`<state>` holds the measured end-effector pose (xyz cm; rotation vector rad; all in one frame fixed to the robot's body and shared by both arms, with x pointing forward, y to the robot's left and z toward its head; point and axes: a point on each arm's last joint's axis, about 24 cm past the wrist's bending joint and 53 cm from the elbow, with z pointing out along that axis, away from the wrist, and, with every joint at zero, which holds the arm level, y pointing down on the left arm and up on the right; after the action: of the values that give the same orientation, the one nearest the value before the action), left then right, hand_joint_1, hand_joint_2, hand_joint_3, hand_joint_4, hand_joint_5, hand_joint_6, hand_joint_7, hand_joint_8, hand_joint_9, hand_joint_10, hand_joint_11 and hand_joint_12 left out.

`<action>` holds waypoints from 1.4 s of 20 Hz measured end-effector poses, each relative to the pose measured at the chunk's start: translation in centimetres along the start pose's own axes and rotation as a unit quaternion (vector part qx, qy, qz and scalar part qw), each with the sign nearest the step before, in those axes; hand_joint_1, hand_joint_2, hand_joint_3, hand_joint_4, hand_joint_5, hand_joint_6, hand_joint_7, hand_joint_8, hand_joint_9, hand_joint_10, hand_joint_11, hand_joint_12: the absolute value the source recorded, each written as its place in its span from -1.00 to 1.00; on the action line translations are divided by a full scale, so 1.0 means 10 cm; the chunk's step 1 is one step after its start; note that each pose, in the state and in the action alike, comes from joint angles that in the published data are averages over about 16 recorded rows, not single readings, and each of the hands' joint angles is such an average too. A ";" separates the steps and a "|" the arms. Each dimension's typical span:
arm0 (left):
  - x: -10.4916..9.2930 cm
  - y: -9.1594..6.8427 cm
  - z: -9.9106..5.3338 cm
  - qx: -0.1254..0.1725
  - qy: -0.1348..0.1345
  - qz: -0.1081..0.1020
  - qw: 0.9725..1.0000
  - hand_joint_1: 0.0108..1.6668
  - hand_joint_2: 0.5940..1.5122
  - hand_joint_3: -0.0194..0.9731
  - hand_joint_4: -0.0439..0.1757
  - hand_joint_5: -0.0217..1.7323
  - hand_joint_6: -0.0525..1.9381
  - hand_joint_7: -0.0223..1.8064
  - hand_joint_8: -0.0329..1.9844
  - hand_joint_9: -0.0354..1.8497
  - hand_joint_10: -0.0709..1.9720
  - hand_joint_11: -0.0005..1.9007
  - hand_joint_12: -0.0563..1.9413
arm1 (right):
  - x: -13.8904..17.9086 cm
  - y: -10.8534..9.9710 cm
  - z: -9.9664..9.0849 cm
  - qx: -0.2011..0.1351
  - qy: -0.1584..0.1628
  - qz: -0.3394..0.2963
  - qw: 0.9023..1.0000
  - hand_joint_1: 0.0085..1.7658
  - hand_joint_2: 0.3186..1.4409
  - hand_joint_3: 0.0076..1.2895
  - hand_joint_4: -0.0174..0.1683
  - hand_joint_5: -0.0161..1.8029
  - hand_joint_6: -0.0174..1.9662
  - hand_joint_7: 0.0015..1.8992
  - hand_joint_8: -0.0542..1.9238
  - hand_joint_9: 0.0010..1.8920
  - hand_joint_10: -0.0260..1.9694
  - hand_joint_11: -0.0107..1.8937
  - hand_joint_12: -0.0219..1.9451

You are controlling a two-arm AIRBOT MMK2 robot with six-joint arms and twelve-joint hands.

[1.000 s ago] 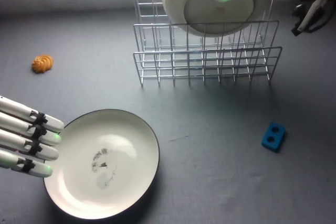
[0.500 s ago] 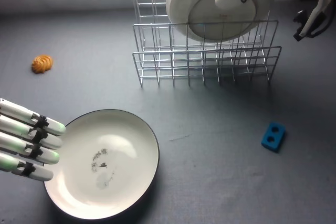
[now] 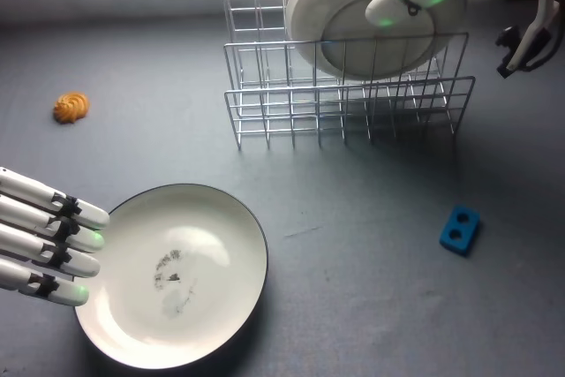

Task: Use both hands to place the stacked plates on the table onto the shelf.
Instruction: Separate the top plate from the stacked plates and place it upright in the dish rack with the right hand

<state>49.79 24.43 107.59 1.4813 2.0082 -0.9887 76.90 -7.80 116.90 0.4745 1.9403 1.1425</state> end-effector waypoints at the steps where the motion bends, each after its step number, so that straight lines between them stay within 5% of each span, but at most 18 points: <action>1: 0.00 0.00 0.00 0.000 0.000 0.000 1.000 -0.99 0.10 -0.94 -0.60 -0.95 -0.94 -0.95 -0.97 -0.94 -0.92 -0.98 -0.95 | 0.00 0.00 0.00 0.000 0.000 -0.001 1.000 0.39 0.21 -0.99 -0.82 0.08 -0.11 0.19 -0.27 0.43 -0.95 0.01 -0.06; 17: -0.02 0.00 0.00 -0.001 -0.003 -0.001 1.000 -0.99 0.10 -0.94 -0.61 -0.96 -0.94 -0.96 -0.97 -0.94 -0.92 -0.98 -0.95 | 0.03 -0.05 0.00 0.003 0.004 -0.003 1.000 0.37 0.23 -0.99 -0.89 0.06 -0.18 0.17 -0.39 0.39 -0.95 -0.02 -0.06; 28: -0.01 0.00 0.01 -0.001 -0.003 -0.001 1.000 -0.99 0.11 -0.94 -0.61 -0.93 -0.94 -0.94 -0.97 -0.94 -0.92 -0.98 -0.95 | 0.08 -0.09 0.01 0.005 0.010 -0.004 1.000 0.34 0.27 -0.99 -0.86 0.05 -0.19 0.14 -0.28 0.37 -0.93 -0.05 -0.06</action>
<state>49.87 24.33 107.62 1.4732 2.0076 -0.9895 76.56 -7.74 115.77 0.4621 1.9651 1.1379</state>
